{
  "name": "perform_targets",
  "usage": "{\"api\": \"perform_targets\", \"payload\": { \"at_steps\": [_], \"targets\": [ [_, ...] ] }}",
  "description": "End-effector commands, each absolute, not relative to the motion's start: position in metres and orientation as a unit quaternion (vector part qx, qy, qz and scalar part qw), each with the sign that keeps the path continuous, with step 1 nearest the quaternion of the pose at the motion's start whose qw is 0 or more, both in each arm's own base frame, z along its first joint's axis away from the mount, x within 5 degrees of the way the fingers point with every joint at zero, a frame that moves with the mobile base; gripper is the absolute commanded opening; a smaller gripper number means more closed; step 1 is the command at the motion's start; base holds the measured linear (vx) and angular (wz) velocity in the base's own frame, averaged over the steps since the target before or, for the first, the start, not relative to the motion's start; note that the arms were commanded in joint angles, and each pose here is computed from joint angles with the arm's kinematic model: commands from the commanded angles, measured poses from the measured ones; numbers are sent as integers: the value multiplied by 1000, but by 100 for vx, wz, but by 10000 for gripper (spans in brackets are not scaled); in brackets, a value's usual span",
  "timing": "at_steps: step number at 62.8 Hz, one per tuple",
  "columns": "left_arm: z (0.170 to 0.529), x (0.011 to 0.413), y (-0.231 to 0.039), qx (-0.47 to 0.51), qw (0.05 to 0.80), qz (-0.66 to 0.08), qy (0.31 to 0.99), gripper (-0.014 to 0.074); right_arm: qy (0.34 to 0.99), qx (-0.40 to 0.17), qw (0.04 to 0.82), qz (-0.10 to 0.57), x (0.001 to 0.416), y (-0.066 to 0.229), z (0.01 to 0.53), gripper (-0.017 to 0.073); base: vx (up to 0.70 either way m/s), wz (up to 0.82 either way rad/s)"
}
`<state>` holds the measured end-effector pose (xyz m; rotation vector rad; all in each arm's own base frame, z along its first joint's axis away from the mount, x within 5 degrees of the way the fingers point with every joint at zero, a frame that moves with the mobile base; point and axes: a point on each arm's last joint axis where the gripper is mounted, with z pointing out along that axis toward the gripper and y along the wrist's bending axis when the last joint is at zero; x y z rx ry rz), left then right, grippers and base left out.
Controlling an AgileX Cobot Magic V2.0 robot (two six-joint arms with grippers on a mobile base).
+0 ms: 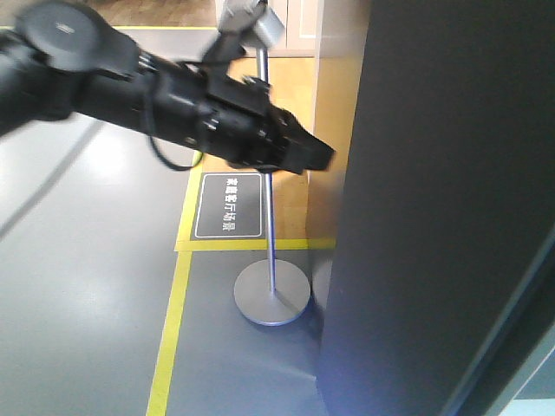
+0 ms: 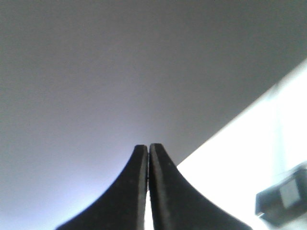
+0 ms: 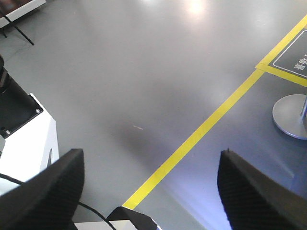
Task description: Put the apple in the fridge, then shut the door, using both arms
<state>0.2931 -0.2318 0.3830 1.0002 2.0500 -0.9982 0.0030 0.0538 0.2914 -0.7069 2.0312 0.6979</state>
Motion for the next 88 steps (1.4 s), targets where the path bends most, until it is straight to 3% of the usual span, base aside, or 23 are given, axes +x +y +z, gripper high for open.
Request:
{"api": "perform_targets", "payload": {
  "at_steps": [1, 14, 36, 48, 56, 71, 88],
  "targets": [
    [425, 270, -211, 351, 393, -353, 773, -6, 799, -272, 451, 292, 6, 56, 302, 547, 0, 0],
    [420, 236, -171, 312, 444, -270, 795, -6, 799, -272, 451, 292, 6, 56, 302, 547, 0, 0],
    [368, 182, -97, 220, 463, -147, 846, -6, 798, -271, 451, 292, 6, 56, 303, 547, 0, 0],
    [342, 158, -78, 205, 466, -133, 851, -6, 803, -274, 451, 276, 7, 54, 301, 539, 0, 0],
    [334, 152, -74, 200, 487, -133, 839, -6, 816, -272, 442, 254, 13, 51, 298, 440, 0, 0],
    [331, 150, -74, 202, 472, -135, 848, -6, 837, -257, 421, 236, 44, 54, 298, -19, 0, 0],
    [331, 150, -74, 202, 471, -135, 848, -6, 838, -241, 472, 129, 92, 46, 323, -5, 0, 0]
  ]
}}
